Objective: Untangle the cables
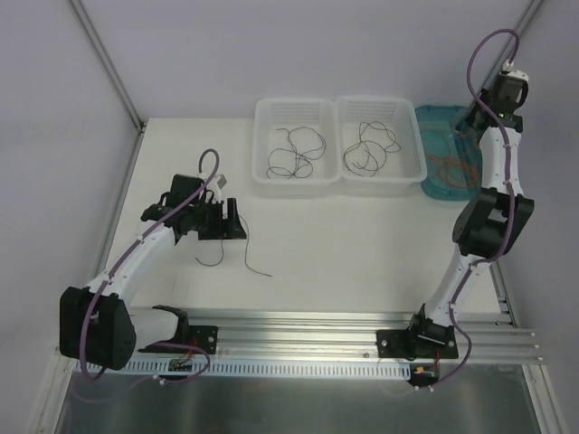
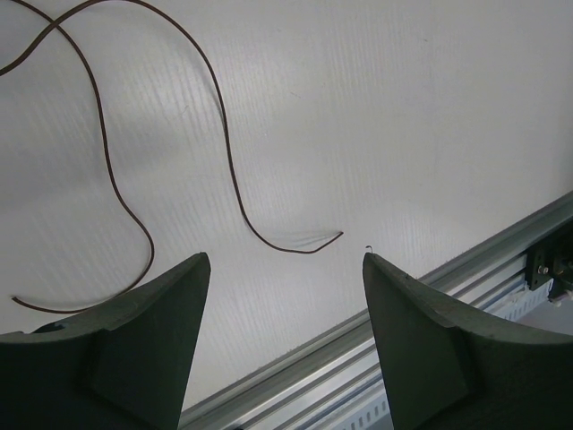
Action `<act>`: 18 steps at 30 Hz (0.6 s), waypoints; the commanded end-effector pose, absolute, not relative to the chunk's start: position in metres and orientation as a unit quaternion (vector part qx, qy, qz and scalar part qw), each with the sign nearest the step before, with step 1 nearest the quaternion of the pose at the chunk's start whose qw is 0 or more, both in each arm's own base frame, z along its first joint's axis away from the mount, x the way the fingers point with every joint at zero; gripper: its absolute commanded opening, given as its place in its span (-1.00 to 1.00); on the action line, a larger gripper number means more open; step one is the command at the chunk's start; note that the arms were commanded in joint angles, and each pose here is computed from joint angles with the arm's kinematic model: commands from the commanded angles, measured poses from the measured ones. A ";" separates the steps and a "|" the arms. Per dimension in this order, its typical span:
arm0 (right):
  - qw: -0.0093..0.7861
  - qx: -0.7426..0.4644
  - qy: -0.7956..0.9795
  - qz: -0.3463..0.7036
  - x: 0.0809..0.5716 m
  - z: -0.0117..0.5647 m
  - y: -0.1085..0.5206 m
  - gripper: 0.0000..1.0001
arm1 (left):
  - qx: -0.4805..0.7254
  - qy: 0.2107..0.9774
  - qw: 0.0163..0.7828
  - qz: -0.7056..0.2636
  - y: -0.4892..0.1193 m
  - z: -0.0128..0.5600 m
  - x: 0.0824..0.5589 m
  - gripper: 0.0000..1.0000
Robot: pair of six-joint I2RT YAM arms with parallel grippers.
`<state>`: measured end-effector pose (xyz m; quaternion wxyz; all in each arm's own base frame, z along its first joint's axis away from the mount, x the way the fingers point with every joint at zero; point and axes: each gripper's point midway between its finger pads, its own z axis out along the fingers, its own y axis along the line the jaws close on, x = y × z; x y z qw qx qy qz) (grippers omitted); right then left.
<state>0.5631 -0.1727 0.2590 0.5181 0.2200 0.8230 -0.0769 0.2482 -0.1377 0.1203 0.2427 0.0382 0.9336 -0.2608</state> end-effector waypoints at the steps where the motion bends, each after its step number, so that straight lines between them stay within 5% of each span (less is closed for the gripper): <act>1: 0.489 0.255 0.833 -0.047 0.573 0.221 -0.189 -0.95 | 0.044 0.934 0.238 -0.262 -0.136 0.117 0.249 0.40; 3: 0.462 0.269 0.844 -0.035 0.572 0.196 -0.190 -0.88 | 0.045 0.934 0.236 -0.263 -0.136 0.116 0.250 0.40; 8: 0.405 0.291 0.866 0.013 0.567 0.154 -0.180 -0.18 | 0.045 0.933 0.236 -0.266 -0.137 0.117 0.249 0.40; 13: 0.404 0.292 0.866 0.030 0.555 0.165 -0.170 0.38 | 0.048 0.930 0.241 -0.273 -0.139 0.121 0.247 0.40; 18: 0.423 0.296 0.856 0.022 0.533 0.205 -0.165 0.66 | 0.049 0.927 0.251 -0.274 -0.138 0.126 0.246 0.40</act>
